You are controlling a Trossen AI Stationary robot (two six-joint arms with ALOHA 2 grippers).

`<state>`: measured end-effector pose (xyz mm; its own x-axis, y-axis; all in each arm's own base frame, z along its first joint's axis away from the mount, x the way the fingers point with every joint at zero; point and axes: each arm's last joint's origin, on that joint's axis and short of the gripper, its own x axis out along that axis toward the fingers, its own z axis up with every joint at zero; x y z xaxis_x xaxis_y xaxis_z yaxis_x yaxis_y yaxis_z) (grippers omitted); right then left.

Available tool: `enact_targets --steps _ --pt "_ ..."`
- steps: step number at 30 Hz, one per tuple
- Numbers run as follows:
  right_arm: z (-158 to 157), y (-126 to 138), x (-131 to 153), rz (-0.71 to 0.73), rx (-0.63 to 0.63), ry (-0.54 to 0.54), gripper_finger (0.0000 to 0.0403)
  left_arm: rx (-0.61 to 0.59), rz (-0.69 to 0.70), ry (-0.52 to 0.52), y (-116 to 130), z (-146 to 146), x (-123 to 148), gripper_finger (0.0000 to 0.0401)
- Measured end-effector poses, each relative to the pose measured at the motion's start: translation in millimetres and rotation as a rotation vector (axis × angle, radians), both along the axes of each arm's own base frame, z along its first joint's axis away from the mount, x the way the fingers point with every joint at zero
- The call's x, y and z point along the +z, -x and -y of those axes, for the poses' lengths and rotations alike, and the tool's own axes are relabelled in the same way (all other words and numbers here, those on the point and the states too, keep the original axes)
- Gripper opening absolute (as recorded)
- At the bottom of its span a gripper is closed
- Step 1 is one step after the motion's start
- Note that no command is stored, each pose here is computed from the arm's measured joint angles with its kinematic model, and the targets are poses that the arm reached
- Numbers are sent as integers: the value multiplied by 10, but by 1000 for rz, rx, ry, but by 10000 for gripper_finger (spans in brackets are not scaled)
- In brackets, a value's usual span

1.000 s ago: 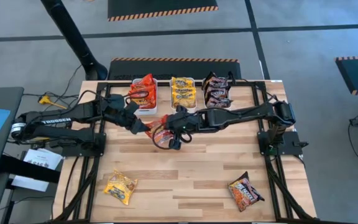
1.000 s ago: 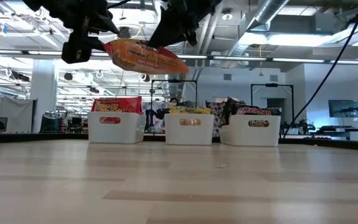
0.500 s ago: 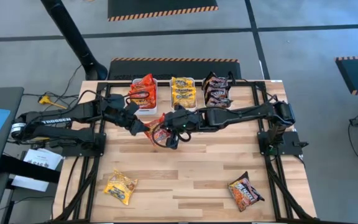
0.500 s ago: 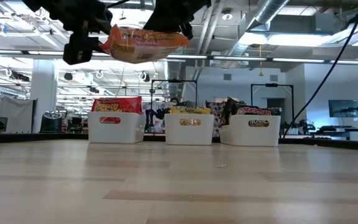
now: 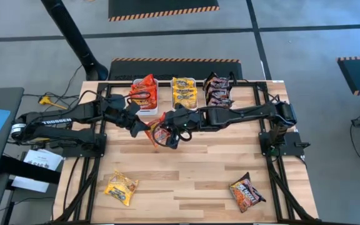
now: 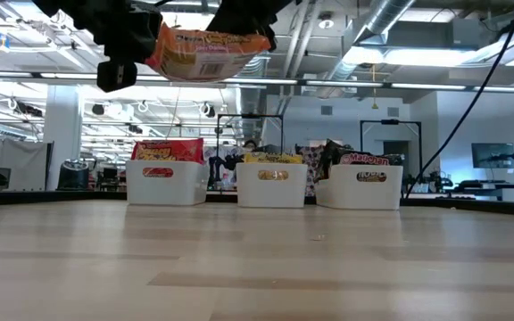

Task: Sort Maruchan noodles
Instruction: Put the orange noodle pack into the left white bin

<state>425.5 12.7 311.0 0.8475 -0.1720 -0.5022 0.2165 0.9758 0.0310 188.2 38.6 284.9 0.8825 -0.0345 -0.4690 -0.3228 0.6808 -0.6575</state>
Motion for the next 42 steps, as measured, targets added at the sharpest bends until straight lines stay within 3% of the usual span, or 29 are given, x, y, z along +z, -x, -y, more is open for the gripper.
enact_targets --steps 4,12,21,31,37,42 --pt "19 1 -6 -1 -18 -22 30 0 0 -44 0 -6 1 2" --pt "133 36 30 -5 -58 -44 117 -4 9 -98 -5 -11 12 1" --pt "416 263 323 23 -104 -5 185 39 -17 -196 2 -36 2 0" --pt "783 485 490 16 -194 13 188 163 -108 -542 79 -102 30 0" --pt "1000 557 441 -42 -251 11 187 275 -264 -767 239 -192 47 0" --pt "1119 609 403 -113 -231 79 187 292 -408 -917 382 -294 52 0"
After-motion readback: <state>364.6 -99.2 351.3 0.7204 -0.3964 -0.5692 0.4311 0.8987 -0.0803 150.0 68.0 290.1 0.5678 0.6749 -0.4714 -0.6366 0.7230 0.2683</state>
